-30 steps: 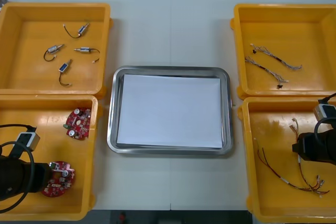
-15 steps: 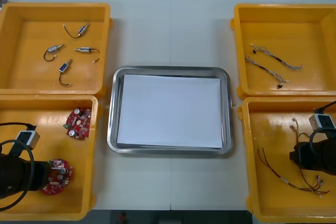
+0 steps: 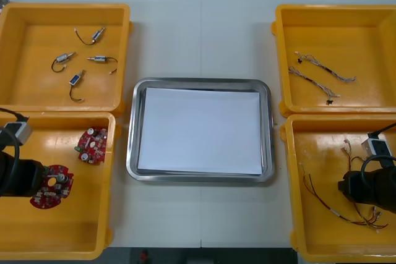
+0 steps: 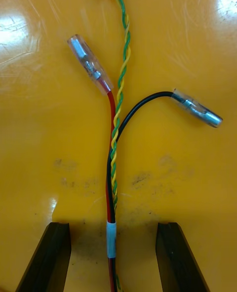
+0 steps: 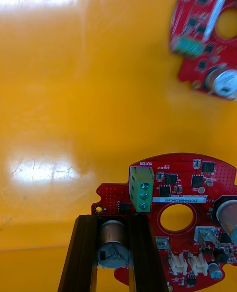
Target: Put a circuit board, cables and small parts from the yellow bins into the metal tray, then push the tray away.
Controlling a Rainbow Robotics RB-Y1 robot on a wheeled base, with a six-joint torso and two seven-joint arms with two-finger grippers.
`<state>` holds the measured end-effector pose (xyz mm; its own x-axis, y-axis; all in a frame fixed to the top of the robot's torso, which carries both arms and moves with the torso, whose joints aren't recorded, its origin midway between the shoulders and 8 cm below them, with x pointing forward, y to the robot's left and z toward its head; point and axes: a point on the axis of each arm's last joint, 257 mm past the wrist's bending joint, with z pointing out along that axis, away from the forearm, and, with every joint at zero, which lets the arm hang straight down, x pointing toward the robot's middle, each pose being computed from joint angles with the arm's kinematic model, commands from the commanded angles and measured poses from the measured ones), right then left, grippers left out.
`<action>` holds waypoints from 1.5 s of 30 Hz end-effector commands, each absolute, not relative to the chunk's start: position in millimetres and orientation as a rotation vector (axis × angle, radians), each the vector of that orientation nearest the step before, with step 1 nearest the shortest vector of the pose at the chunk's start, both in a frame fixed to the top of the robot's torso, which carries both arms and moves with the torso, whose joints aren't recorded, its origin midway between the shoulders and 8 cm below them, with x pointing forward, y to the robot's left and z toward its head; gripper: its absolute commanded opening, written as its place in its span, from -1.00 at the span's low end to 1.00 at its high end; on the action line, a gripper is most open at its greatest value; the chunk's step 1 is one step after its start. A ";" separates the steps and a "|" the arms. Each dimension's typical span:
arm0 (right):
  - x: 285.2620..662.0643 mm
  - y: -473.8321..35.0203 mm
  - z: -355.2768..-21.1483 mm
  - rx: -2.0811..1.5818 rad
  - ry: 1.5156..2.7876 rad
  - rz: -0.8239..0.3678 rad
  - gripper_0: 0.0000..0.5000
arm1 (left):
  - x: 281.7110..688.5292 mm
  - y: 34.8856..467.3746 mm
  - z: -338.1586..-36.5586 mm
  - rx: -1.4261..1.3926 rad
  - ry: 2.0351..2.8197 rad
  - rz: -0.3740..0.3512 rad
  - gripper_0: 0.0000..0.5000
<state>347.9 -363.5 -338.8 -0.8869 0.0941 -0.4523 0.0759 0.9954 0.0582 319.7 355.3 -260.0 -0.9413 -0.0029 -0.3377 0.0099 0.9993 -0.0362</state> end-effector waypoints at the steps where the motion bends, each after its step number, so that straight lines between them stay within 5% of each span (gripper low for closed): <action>1: 333.3 -353.0 -353.8 0.070 2.706 0.068 1.00 | 346.9 341.6 -208.2 0.222 2.735 -0.003 -1.00; 8: 327.4 -353.3 -354.5 0.055 2.731 0.056 1.00 | 368.1 306.9 -179.7 0.390 2.728 0.030 -1.00; 9: 327.8 -353.0 -353.8 0.056 2.728 0.057 0.81 | 372.2 300.2 -178.3 0.414 2.726 0.030 -1.00; 13: 327.7 -350.8 -353.6 0.053 2.729 0.067 -0.89 | 388.4 275.2 -177.0 0.490 2.714 0.018 -1.00; 14: 327.4 -351.1 -354.0 0.054 2.730 0.066 -1.00 | 390.5 270.6 -176.8 0.501 2.710 0.011 -1.00; 23: 333.4 -351.3 -340.8 0.047 2.699 0.060 -1.00 | 416.7 208.5 -173.4 0.598 2.689 -0.066 -1.00; 32: 329.9 -358.5 -285.7 0.018 2.692 -0.013 -1.00 | 434.1 145.9 -179.0 0.671 2.645 -0.104 -1.00; 45: 319.6 -352.9 -220.4 -0.079 2.690 -0.102 -1.00 | 449.6 97.5 -222.7 0.701 2.625 -0.127 -1.00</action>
<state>308.4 -358.6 -248.9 -0.9268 -0.0127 -0.3753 0.0104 0.9982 -0.0595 440.6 116.4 -229.1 -0.7880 0.4840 -0.3806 0.5135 0.8576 0.0275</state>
